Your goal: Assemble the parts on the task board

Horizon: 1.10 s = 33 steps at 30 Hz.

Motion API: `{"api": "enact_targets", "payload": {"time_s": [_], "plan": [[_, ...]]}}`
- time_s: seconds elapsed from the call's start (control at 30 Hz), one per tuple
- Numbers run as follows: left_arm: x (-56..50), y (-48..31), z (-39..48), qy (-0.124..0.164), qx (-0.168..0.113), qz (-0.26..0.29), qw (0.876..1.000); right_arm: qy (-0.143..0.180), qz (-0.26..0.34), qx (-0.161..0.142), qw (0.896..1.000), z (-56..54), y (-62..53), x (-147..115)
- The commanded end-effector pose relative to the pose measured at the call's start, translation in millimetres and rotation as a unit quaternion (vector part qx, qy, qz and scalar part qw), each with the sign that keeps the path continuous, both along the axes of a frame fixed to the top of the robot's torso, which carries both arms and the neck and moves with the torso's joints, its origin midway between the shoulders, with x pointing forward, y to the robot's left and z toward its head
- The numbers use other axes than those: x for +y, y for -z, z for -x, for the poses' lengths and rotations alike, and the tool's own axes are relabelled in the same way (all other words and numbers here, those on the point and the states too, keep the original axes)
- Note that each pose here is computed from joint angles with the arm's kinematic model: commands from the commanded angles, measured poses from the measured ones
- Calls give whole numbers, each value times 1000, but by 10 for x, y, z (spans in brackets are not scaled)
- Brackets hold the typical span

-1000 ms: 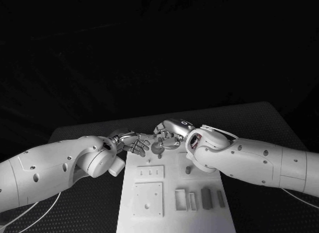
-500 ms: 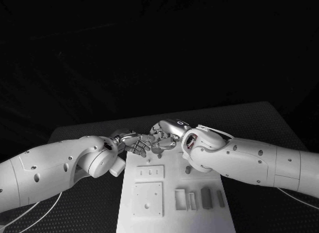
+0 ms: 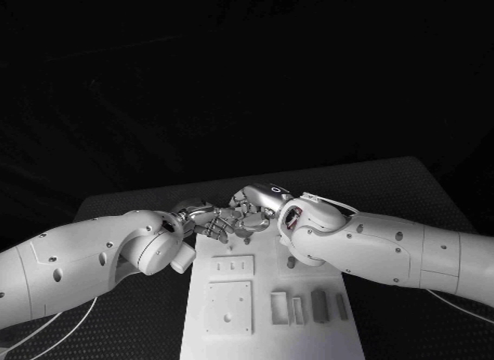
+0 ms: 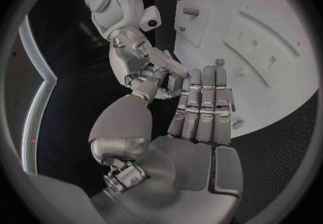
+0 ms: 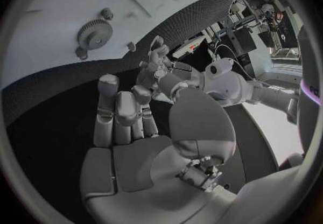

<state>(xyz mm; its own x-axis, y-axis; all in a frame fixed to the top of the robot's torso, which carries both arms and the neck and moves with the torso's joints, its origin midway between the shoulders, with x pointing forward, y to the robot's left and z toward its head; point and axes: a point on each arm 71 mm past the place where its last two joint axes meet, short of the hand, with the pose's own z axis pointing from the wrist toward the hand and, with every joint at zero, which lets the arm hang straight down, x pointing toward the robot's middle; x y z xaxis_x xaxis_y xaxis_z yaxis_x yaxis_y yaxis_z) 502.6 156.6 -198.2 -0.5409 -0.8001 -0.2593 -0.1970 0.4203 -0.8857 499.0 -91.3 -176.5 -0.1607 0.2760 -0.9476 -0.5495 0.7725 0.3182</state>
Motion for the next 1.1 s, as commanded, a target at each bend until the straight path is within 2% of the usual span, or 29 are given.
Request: {"api": "enact_targets", "payload": {"time_s": [0.03, 0.3, 0.8, 1.1], "plan": [[-52, -29, 12, 10, -6, 14, 1000, -7, 10, -6, 1000, 6, 4, 26], [-79, -32, 26, 13, -4, 18, 1000, -6, 9, -2, 1000, -4, 17, 30], [-13, -23, -7, 9, -3, 15, 1000, -5, 11, 3, 1000, -4, 33, -2], [-33, -23, -1, 16, -2, 17, 1000, -2, 11, 8, 1000, -19, 51, -13]]}}
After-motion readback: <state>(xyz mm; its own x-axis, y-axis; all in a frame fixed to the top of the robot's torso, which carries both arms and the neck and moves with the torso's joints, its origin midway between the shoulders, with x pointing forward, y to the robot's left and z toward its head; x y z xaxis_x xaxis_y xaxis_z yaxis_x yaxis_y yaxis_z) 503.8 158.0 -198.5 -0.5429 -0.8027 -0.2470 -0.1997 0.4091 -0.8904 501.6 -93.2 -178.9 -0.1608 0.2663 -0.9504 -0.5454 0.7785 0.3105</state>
